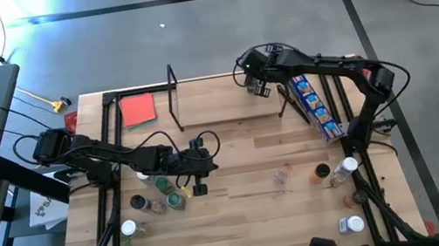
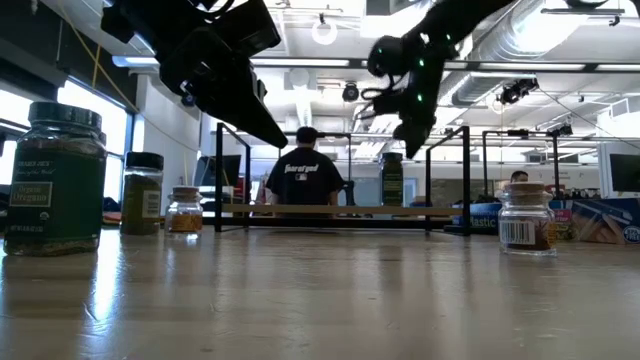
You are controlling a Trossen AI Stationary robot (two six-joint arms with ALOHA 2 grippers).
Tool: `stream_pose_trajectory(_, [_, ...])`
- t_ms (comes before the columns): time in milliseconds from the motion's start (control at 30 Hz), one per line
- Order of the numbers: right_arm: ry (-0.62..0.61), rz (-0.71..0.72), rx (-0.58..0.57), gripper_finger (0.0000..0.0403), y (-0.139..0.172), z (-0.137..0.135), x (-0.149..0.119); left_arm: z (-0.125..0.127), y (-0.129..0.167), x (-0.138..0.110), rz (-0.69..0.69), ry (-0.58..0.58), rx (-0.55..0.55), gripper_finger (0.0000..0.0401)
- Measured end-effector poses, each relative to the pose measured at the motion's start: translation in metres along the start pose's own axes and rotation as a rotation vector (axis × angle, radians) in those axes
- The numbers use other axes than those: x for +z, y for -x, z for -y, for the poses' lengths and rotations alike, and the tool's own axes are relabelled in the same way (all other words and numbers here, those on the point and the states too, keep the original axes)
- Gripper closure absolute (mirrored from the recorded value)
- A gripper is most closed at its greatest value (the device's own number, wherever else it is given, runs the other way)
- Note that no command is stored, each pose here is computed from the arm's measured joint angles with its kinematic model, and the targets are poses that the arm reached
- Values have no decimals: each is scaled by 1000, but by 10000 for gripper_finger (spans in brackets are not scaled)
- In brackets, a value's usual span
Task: Shelf spices
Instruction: Put the green seasoning bottle on the shelf aligned with the other green seasoning bottle
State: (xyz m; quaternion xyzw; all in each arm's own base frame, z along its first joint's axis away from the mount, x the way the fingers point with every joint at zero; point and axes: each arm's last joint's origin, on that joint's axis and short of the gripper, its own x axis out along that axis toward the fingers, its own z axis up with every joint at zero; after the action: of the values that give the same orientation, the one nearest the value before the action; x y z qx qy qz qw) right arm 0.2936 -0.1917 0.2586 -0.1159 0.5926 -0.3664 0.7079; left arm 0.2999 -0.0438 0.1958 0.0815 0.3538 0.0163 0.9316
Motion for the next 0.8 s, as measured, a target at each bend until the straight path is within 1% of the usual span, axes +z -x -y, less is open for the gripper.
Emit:
stream_pose_trajectory(67, [10, -10, -2, 373, 14, 0, 4, 0, 0, -1, -11, -2, 0, 401])
stream_pose_trajectory(133, [39, -16, 52, 373, 26, -3, 6, 0, 0, -3, -28, -6, 4, 401])
stream_pose_trajectory(233, [118, -51, 232, 373, 38, -17, 0, -1, 0, -5, -55, -11, 15, 401])
stream_pose_trajectory(300, [130, -49, 369, 373, 38, -27, -3, -1, 0, -6, -60, -12, 22, 401])
stream_pose_trajectory(333, [130, -34, 416, 373, 36, -33, -3, -1, 0, -6, -60, -13, 26, 401])
stream_pose_trajectory(367, [127, -14, 437, 373, 32, -39, -4, -1, 0, -6, -60, -17, 29, 401])
stream_pose_trajectory(467, [103, 50, 417, 373, 16, -53, -5, -1, 0, -6, -66, -30, 36, 401])
stream_pose_trajectory(567, [61, 94, 396, 373, -1, -58, -9, -2, 1, -12, -121, -60, 57, 401])
stream_pose_trajectory(700, [9, 106, 335, 373, -14, -54, -11, -3, 2, -19, -198, -60, 103, 401])
stream_pose_trajectory(800, [-15, 104, 309, 373, -20, -47, -13, -4, 3, -21, -219, -65, 127, 401])
